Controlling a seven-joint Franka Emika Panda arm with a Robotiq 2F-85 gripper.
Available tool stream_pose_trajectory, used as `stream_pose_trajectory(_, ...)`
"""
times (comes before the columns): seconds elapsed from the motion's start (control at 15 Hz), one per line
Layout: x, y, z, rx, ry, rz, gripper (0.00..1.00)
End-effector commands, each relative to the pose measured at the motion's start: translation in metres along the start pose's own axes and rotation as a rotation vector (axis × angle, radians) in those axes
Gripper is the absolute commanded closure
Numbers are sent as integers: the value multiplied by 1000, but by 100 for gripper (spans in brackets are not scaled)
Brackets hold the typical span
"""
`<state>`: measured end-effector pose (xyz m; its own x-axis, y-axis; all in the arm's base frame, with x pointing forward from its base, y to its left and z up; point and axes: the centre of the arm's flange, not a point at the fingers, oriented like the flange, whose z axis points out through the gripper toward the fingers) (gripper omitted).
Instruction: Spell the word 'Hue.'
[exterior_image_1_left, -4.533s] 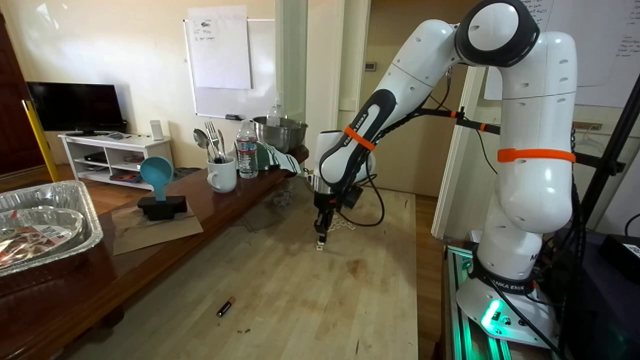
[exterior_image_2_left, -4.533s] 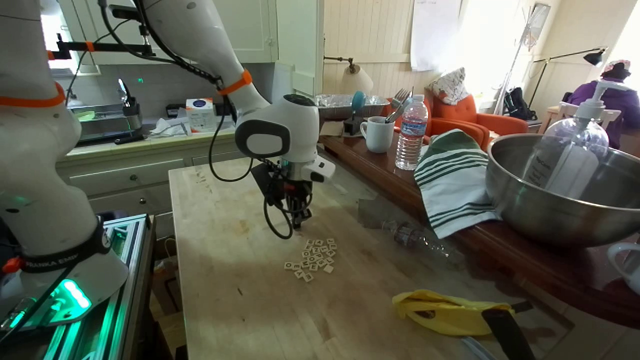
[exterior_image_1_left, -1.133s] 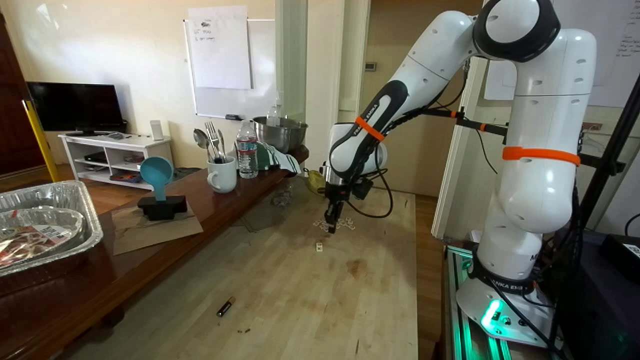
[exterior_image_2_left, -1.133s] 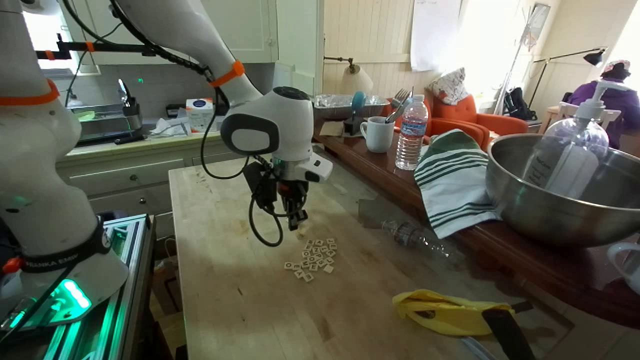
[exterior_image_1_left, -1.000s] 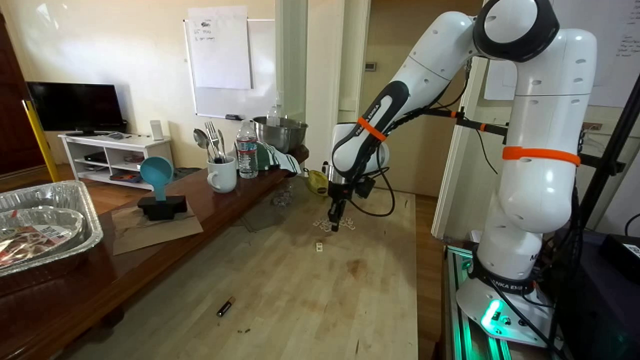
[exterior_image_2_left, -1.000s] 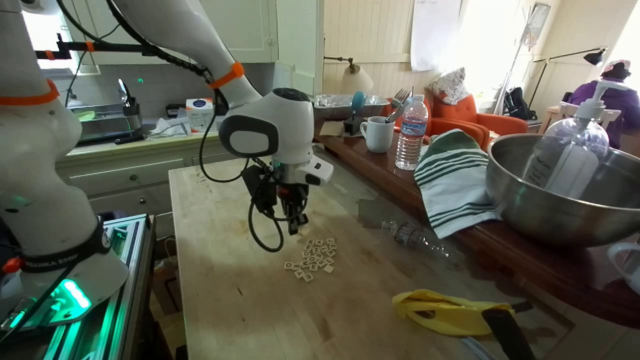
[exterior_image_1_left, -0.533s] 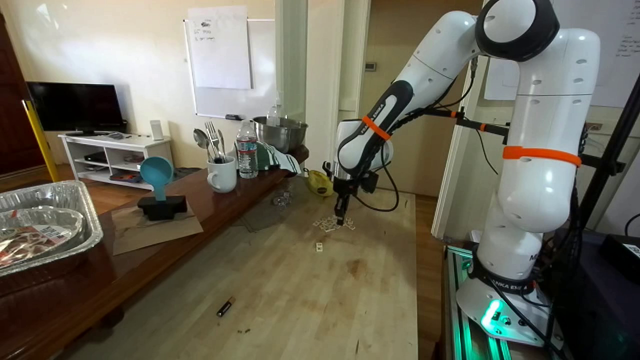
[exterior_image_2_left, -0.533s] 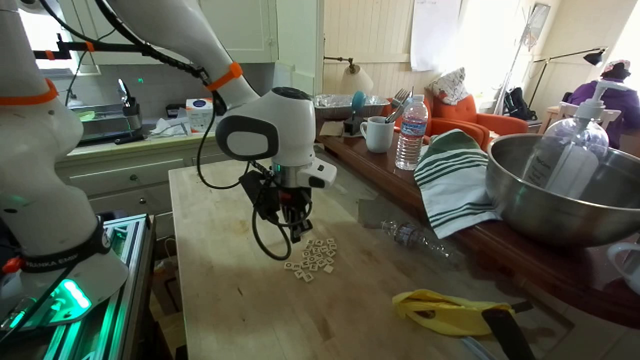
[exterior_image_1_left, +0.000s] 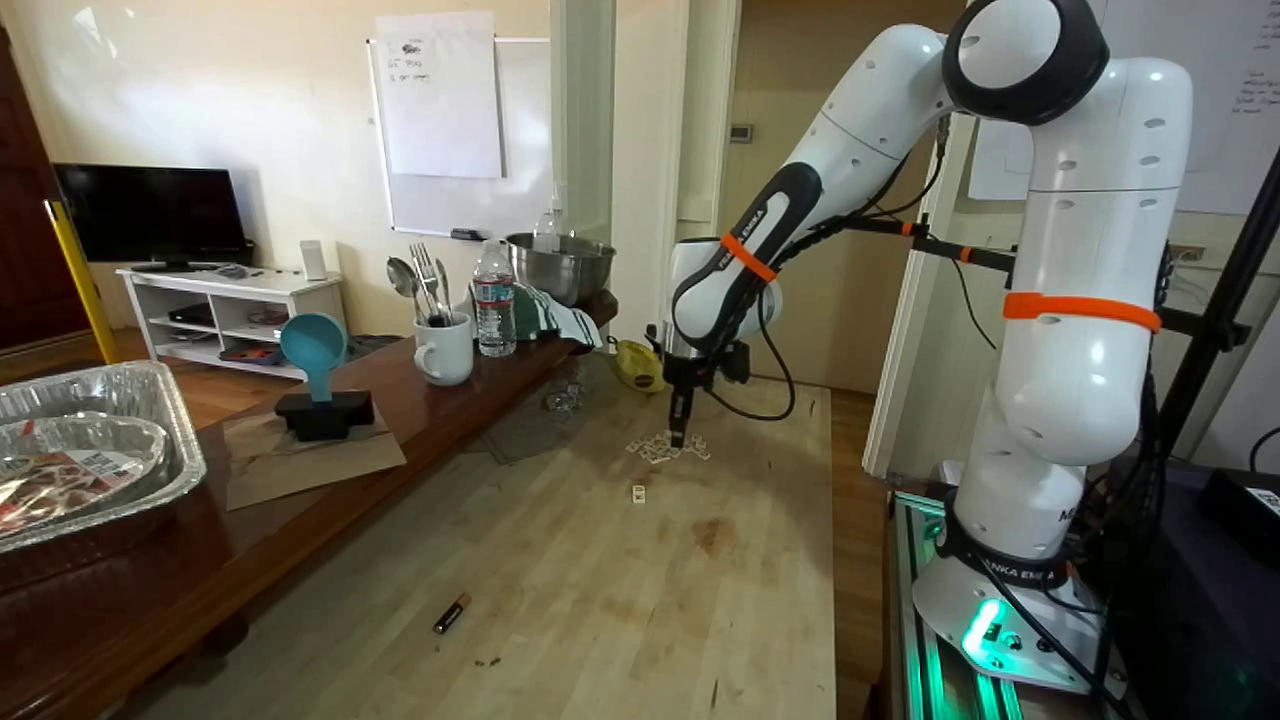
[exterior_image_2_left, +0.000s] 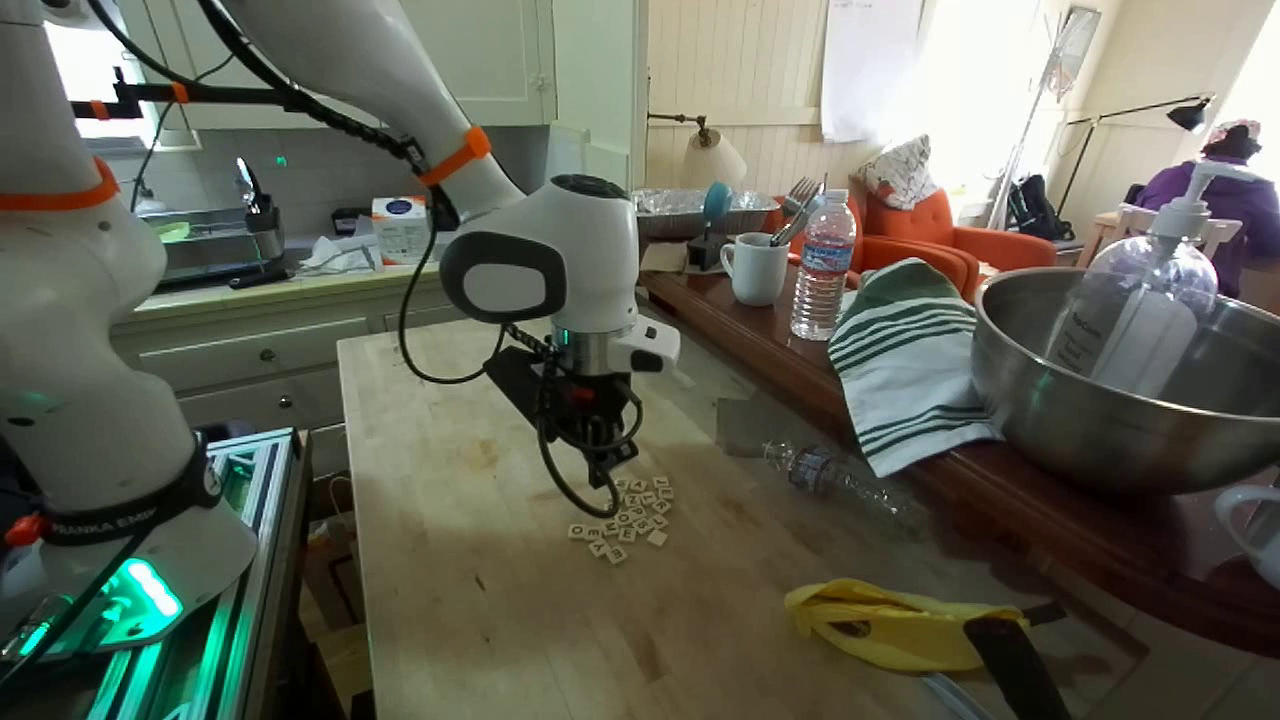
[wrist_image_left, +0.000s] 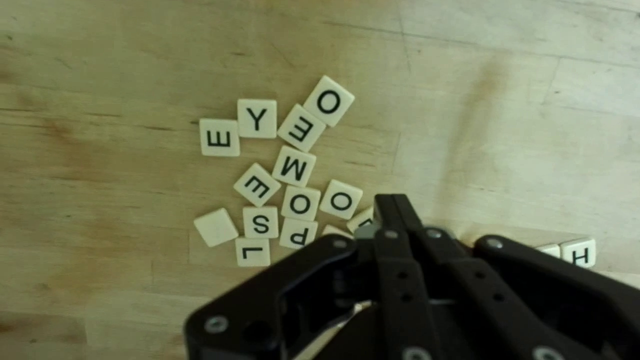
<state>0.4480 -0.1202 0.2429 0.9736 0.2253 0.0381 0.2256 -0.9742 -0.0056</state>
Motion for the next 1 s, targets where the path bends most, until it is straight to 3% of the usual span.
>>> stream_pose_trajectory(0.0, 12, 7, 12, 3, 10, -16, 100)
stream_pose_trajectory(0.93, 21, 12, 35, 1, 42, 9, 100)
